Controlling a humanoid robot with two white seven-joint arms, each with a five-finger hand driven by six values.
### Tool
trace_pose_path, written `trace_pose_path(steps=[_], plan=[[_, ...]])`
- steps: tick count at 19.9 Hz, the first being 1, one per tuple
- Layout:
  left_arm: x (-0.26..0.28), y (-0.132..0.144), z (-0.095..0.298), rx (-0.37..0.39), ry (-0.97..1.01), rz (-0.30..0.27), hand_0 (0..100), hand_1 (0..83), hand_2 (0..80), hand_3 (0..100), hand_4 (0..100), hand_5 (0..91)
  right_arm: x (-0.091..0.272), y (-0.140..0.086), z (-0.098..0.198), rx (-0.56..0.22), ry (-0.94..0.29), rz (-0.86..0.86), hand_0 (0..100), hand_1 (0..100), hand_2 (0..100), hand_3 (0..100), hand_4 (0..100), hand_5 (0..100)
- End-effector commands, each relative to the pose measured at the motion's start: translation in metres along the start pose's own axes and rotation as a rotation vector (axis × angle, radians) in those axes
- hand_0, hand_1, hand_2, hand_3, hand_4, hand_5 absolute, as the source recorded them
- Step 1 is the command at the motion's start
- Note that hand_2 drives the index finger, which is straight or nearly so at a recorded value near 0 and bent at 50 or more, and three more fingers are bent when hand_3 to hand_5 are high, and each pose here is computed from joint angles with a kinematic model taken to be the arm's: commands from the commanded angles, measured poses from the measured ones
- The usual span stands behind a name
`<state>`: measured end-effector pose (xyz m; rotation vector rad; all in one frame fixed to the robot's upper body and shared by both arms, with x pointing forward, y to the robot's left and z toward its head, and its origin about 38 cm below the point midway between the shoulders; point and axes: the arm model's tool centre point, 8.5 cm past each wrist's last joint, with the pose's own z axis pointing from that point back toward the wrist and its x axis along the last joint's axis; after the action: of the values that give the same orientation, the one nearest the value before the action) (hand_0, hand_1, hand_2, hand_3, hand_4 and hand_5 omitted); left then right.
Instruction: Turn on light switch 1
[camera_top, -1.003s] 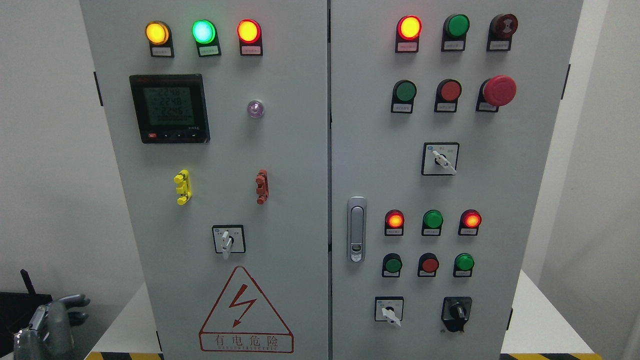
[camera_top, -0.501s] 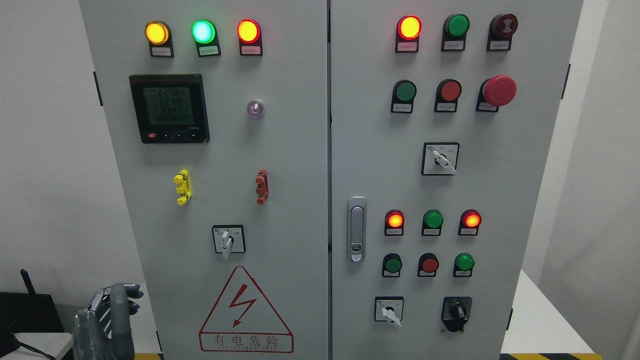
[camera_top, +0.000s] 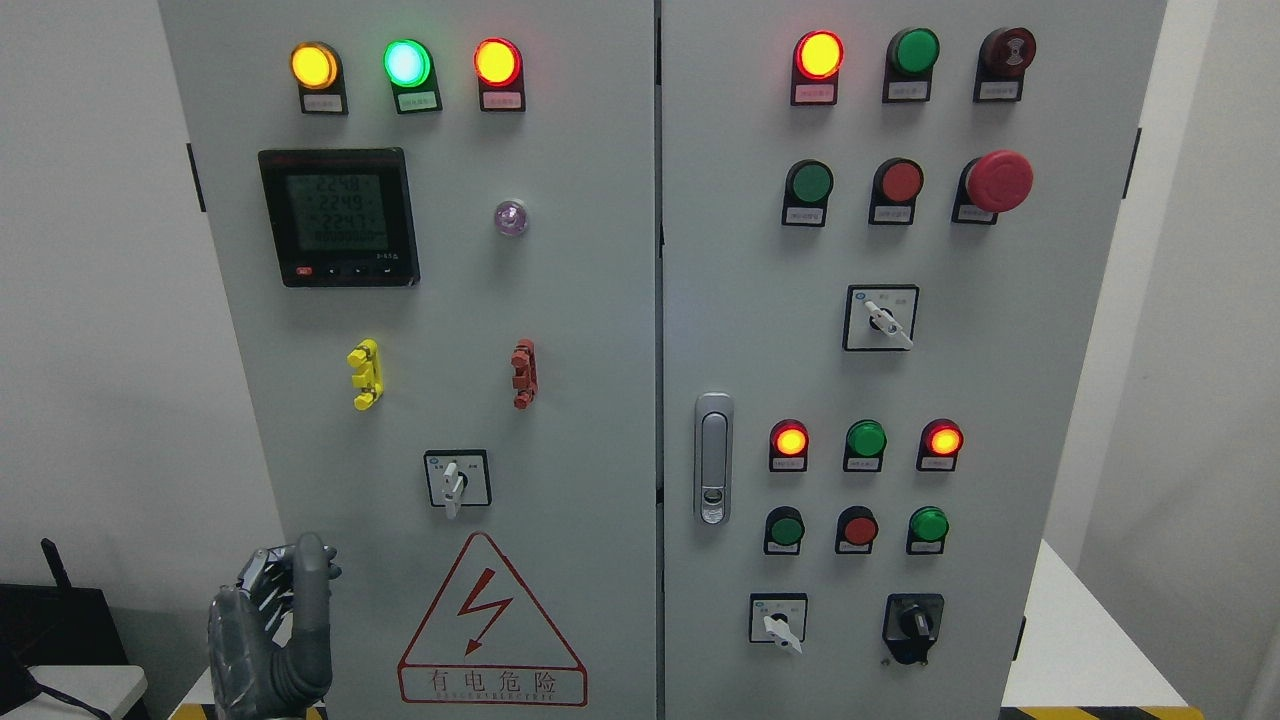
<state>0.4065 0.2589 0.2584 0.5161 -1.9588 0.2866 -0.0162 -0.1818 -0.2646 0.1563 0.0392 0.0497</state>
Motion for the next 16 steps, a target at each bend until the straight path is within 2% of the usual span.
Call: trace_pose_path(steps=[1,5,8,16], plan=[[0.0166,-0.0369,0.0067,-0.044,-0.003,0.047,11,27.9,55.5,72,75,61.7,0.0001,0.0001,0.0000,0.001,-0.001,-0.017,12,39,0,0,0,0],[0.0210,-0.0404,0.0043,-0.039,-0.001,0.049,9,35.6,56.5,73,76,62.7,0.0001,0.0001,0.0000,0.001,-0.001,-0.018,12,39,0,0,0,0],[0.0212,-0.0395,0.0045,-0.022,-0.004,0.013,8,38.1,56.7,73,76,63.3,0.0001,0.0001,0.0000,0.001,-0.001,-0.018,12,39,0,0,0,0],[0.0202,-0.0459,0.0090,-0.001,0.027,-0.006,7,43.6,56.4,73,76,64.1,0.0001,0.0001,0.0000,0.001,-0.001,-0.018,12,39,0,0,0,0]])
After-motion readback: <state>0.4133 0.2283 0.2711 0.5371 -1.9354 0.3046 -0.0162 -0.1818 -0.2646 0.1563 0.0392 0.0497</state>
